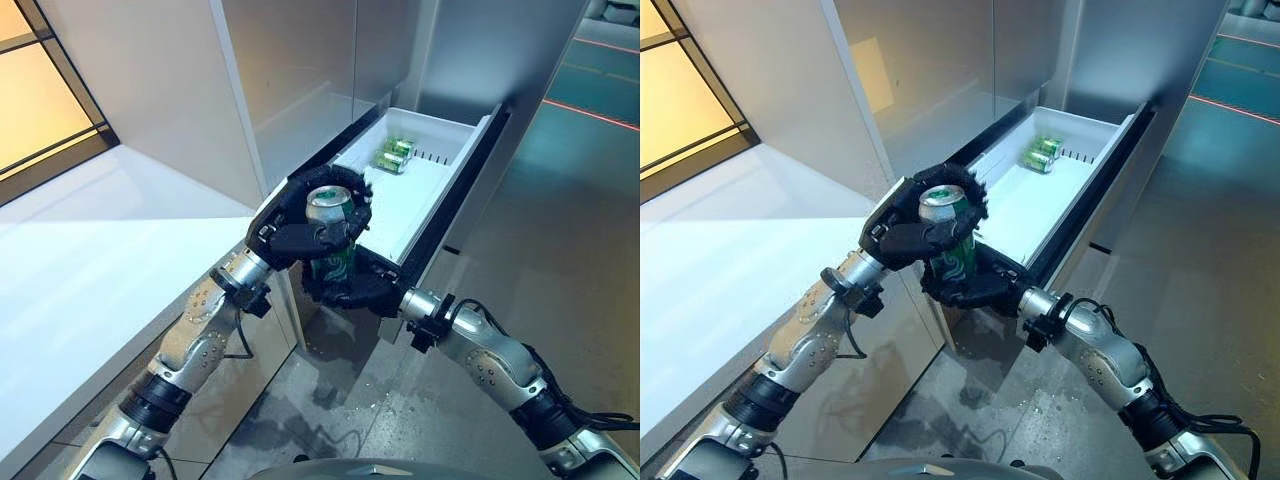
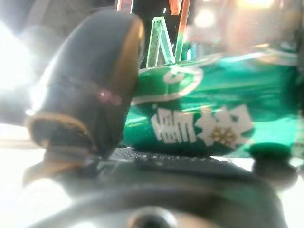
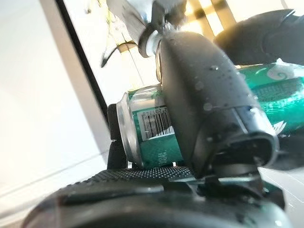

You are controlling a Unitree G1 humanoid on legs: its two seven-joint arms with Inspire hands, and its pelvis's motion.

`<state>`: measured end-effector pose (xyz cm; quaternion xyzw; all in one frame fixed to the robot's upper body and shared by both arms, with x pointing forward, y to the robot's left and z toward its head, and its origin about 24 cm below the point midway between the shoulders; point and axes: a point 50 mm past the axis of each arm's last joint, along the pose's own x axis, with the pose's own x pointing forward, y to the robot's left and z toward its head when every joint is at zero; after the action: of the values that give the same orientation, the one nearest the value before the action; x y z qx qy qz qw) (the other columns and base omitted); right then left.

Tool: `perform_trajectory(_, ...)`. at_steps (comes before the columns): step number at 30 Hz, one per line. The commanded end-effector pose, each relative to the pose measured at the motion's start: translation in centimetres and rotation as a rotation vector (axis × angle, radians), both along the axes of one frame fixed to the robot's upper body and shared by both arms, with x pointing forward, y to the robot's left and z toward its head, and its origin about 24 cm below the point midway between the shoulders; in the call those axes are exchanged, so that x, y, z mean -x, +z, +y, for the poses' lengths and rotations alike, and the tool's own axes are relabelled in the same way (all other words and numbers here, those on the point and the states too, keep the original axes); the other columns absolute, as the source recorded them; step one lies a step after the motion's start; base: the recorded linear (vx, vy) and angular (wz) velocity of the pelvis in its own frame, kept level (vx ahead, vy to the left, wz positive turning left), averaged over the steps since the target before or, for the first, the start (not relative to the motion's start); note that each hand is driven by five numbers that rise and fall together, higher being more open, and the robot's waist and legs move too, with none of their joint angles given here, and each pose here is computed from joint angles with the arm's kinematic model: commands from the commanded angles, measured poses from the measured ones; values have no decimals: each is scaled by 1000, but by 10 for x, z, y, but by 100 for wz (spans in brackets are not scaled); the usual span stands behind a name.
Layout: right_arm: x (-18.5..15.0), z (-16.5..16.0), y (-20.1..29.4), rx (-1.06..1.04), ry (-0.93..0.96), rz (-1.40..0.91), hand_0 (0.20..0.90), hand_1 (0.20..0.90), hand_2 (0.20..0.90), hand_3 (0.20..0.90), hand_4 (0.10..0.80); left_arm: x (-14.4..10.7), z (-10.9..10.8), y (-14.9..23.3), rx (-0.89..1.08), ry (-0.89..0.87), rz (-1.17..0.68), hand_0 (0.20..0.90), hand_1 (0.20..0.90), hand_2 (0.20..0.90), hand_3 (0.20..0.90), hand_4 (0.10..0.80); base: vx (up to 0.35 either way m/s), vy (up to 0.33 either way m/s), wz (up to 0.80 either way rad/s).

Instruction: Put drinks into fridge and close the fridge

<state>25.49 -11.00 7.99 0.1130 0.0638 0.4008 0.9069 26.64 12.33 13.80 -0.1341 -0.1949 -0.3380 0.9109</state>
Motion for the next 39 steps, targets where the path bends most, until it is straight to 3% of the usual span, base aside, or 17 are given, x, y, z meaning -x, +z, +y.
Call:
perform_trajectory(1, -24, 14, 108, -260, -97, -455, 300, 300, 300, 200, 100, 6, -17, 53, 67, -22, -356, 900, 900, 900, 900, 800, 44, -24, 2)
perform_trajectory(8, -59, -16, 158, -119, -390, -569, 300, 300, 300, 200, 100, 5, -5, 77, 82, 114, -471, 900, 900, 900, 900, 800, 57, -10, 5)
perform_trajectory(22, -122, -91, 194, 128, -879, -520, 300, 300, 300, 200, 100, -21, -6, 50, -26, 88, -201, 900, 900, 900, 900, 800, 84, 25, 18)
perform_trajectory(28, -133, -139, 183, 363, -1056, -449, 300, 300, 300, 200, 100, -17, -14, 12, 1, -74, 53, 900, 900, 900, 900, 800, 118, 37, 23)
perform_trajectory(33, -126, -191, 181, 529, -1210, -384, 300, 300, 300, 200, 100, 7, -19, -44, 13, -257, 370, 900, 900, 900, 900, 800, 51, 53, 29)
perform_trajectory(37, -112, -232, 184, 674, -1280, -339, 300, 300, 300, 200, 100, 31, -5, -89, -59, -280, 569, 900, 900, 900, 900, 800, -75, 58, 36)
perform_trajectory(39, -101, -256, 183, 778, -1305, -293, 300, 300, 300, 200, 100, 47, 14, -120, -123, -214, 690, 900, 900, 900, 900, 800, -137, 69, 40)
